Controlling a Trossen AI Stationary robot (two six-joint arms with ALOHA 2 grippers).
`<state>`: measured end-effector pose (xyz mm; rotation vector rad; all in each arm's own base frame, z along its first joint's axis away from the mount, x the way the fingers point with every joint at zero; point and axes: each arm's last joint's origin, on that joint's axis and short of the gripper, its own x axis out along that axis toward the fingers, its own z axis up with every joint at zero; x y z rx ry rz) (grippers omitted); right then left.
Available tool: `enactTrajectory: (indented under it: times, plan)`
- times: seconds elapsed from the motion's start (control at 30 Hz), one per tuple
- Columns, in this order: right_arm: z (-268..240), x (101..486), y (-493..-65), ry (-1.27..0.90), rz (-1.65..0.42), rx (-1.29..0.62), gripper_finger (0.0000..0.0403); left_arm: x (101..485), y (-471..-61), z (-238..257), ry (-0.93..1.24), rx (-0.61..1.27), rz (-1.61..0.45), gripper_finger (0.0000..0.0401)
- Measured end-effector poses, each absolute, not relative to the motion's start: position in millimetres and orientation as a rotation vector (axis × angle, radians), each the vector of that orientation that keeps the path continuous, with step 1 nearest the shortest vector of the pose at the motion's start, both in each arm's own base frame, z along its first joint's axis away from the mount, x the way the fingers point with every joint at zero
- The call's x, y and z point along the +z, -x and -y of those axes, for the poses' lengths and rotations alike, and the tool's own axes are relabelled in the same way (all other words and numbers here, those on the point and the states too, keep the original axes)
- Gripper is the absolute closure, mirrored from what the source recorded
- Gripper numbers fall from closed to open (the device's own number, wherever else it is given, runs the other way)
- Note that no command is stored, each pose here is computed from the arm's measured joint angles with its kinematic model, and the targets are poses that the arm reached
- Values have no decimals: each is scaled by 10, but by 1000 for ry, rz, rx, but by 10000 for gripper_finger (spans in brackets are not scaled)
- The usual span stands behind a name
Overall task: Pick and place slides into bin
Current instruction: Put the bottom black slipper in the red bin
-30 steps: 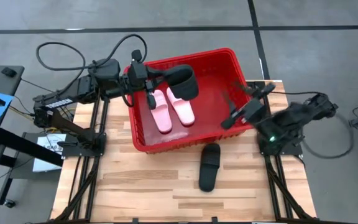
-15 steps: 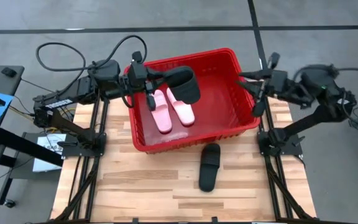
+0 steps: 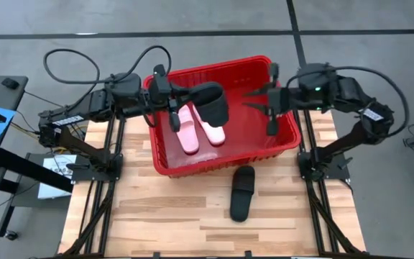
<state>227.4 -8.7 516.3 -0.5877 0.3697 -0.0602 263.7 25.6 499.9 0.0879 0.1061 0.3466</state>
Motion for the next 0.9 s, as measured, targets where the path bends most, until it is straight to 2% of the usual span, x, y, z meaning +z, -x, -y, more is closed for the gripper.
enactTrajectory:
  times: [0.23,0.57,0.9]
  plan:
    - [-90,5092,-2612,739,-505,39,328,4848,-2775,-269,-94,352,-201,374]
    - [-165,5195,-2828,885,-589,-35,328,4668,-2963,-280,-101,334,-293,374]
    - [-20,5002,-3099,928,-689,-58,328,4636,-3014,-282,-104,323,-301,374]
